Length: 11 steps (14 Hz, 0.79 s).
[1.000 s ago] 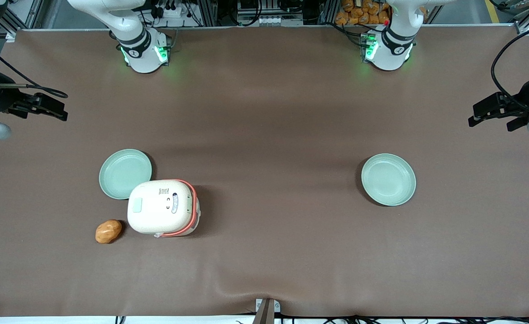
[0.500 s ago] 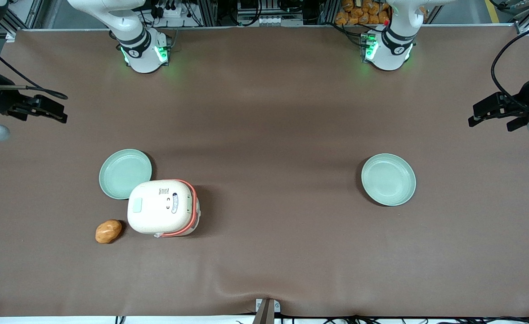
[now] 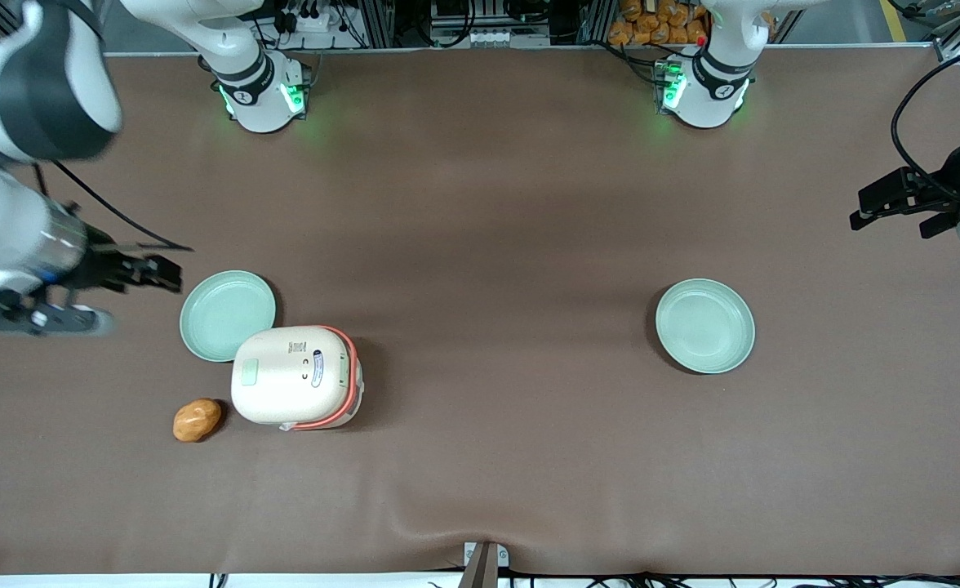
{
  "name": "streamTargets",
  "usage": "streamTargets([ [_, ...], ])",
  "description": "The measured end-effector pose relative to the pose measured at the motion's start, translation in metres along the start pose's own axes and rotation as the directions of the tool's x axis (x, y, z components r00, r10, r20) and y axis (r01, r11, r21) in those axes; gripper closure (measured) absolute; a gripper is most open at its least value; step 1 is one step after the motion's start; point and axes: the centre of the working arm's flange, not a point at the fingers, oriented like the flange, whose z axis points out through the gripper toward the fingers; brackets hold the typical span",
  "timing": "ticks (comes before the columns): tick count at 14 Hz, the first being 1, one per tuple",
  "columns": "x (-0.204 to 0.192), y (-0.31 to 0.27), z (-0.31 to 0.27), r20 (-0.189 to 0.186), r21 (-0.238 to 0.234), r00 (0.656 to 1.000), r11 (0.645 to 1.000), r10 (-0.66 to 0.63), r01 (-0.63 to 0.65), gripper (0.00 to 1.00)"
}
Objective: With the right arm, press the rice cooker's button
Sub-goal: 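Move the right gripper down toward the white rice cooker's button, then press the rice cooker's lid button down with the closed right gripper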
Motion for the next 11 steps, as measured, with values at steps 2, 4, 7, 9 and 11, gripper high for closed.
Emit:
streamTargets([
  [2,0.016,-0.014,0.026,-0.006,0.007,1.0,1.0,-0.014,0.014,0.56],
  [4,0.027,-0.021,0.045,-0.007,0.042,1.0,0.999,-0.012,0.012,0.78],
  [7,0.042,-0.025,0.066,-0.029,0.073,1.0,0.997,-0.002,0.004,0.91],
  [9,0.052,-0.028,0.081,-0.053,0.08,0.999,0.997,0.001,0.003,0.91],
  [11,0.061,-0.032,0.097,-0.064,0.08,0.998,0.997,0.001,0.005,0.91],
])
